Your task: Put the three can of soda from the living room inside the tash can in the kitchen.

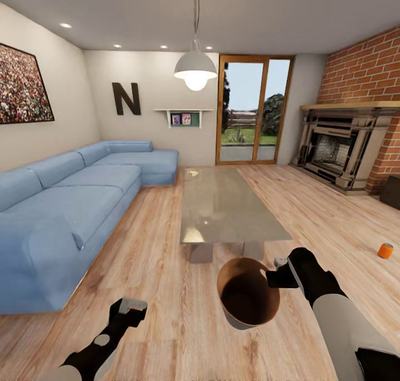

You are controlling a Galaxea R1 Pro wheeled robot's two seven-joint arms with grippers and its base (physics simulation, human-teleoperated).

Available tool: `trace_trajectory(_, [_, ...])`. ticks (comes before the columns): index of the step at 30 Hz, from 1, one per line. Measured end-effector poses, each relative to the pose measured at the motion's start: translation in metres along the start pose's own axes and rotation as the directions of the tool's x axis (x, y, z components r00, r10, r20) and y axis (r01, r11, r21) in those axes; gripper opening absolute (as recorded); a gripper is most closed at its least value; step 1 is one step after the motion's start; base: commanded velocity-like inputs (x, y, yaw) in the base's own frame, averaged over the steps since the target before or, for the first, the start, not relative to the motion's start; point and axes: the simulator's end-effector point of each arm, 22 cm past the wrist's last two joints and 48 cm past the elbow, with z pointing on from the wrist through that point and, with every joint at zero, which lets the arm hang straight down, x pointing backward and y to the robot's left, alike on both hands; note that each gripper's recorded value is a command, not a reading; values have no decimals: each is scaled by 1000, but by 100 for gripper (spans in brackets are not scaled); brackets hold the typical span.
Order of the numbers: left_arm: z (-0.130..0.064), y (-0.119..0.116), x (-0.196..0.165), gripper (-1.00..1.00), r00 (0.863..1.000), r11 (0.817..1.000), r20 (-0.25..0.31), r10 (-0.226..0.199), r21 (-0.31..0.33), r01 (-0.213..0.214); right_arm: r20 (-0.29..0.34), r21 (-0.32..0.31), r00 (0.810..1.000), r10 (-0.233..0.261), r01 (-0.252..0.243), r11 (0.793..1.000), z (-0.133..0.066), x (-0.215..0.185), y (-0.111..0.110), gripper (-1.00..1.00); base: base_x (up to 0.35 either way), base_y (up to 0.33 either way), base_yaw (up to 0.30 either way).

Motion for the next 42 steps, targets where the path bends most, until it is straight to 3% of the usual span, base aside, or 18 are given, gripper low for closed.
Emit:
trace_trajectory(8, [1,-2,21,100,1000,1000,17,1,0,-1,1,5,1000,-2,2,1000,14,9,-3,-100,0,0,0])
trace_trajectory(33, [9,-12,88,100,1000,1000,1,-2,0,2,-8,2,1000,-3,3,1000,63,44,-7,-100,0,0,0])
trace_trajectory(42, [14,-16,107,100,1000,1000,1,-1,1,1,-60,-6,998,-3,2,1000,91,74,-7,-100,0,0,0])
